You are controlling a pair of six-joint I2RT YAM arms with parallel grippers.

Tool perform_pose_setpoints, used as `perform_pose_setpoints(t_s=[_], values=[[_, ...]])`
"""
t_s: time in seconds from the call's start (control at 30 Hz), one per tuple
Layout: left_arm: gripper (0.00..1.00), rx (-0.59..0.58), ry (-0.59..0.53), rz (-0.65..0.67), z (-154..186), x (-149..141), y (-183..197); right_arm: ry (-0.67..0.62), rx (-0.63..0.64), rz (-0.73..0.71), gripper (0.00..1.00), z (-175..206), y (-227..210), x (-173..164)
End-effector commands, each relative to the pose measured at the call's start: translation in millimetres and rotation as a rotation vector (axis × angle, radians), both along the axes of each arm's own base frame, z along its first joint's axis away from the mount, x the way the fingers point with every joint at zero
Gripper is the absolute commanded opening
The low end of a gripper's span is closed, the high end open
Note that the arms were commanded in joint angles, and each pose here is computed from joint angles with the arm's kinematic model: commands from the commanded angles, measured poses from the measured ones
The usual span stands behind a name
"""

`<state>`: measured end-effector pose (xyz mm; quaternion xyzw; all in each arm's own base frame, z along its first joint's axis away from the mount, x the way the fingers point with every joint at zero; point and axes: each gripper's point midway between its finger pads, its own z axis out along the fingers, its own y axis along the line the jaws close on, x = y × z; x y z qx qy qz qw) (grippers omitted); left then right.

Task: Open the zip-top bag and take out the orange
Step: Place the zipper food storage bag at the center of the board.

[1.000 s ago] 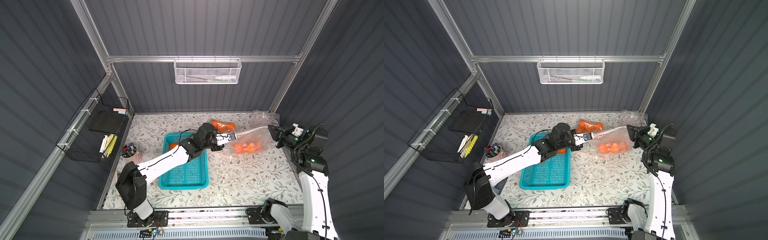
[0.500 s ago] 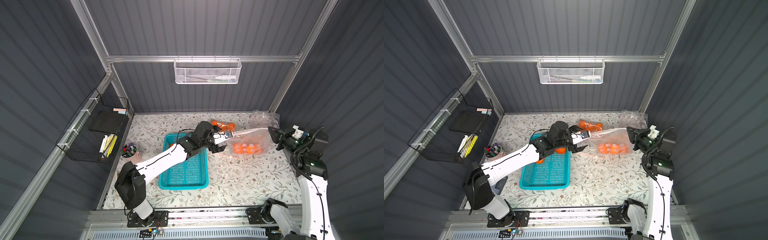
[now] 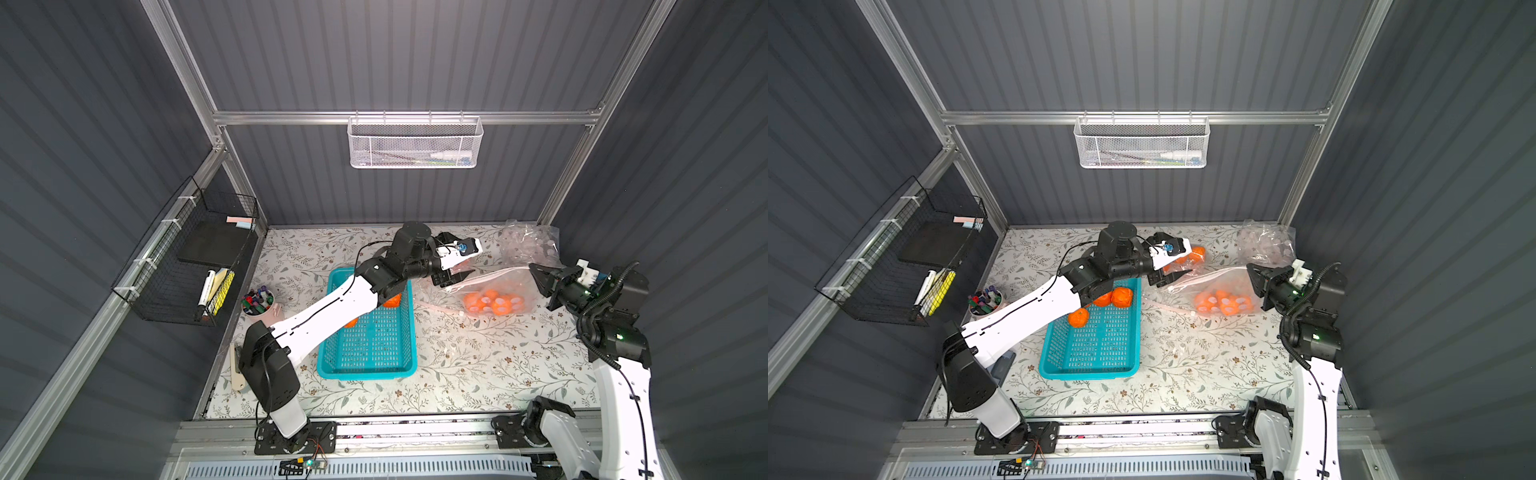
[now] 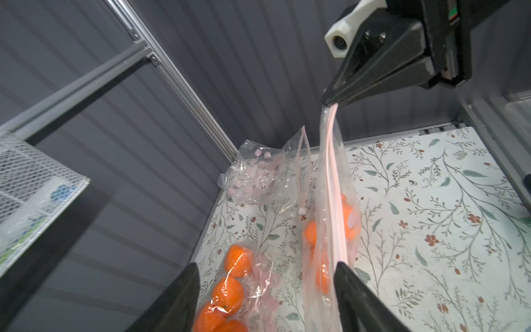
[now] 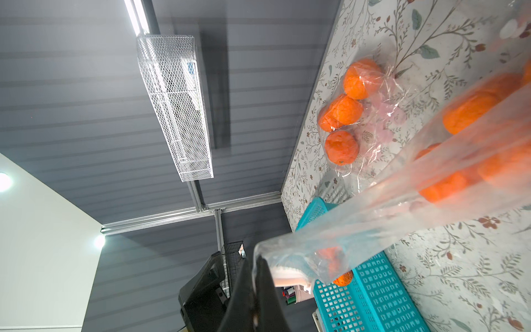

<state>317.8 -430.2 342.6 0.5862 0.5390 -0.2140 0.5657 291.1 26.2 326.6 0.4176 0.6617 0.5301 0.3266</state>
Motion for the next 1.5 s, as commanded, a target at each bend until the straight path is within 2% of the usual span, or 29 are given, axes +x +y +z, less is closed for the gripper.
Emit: perform_pose_setpoints(t_s=[0.0,0.1,0.27,0.4,0.57,0.67,0.77,0.93,1.03,1.17,1.2,1.47], values=[[0.74,-0.003,0.038,-0.112,-7,-18,-16,-0.001,0.004,0.016,0.0,-1,4,-3],[0.71,0.021,0.048,-0.122,-18,-17,-26,0.0,0.002,0.017,0.0,-1,5,-3],[0.59,0.071,0.037,-0.087,-36,-11,-43,0.003,0.002,0.017,0.0,-2,5,-3],[0.47,0.076,0.031,-0.049,-38,-1,-46,0.002,-0.001,0.021,0.0,-2,5,-3],[0.39,0.079,0.029,-0.041,-40,2,-48,0.007,-0.003,0.023,0.0,-4,6,-3],[0.38,0.075,0.029,-0.045,-38,0,-47,0.009,-0.003,0.022,0.0,-5,5,-2],[0.44,0.063,0.04,-0.071,-33,-5,-47,0.008,-0.003,0.024,0.0,-4,6,-2],[0.38,0.055,0.066,-0.085,-32,-9,-48,0.006,-0.006,0.024,0.0,-4,6,-2],[0.4,0.06,0.066,-0.086,-32,-10,-47,0.011,-0.005,0.025,0.0,-5,6,-1],[0.52,0.057,0.076,-0.154,-30,-23,-47,0.008,-0.006,0.025,0.0,-4,6,-1],[0.52,0.055,0.075,-0.157,-29,-23,-46,0.008,-0.007,0.024,0.0,-4,5,-1],[0.3,0.021,0.075,-0.127,-22,-14,-40,0.013,-0.01,0.023,0.0,-7,6,-2]])
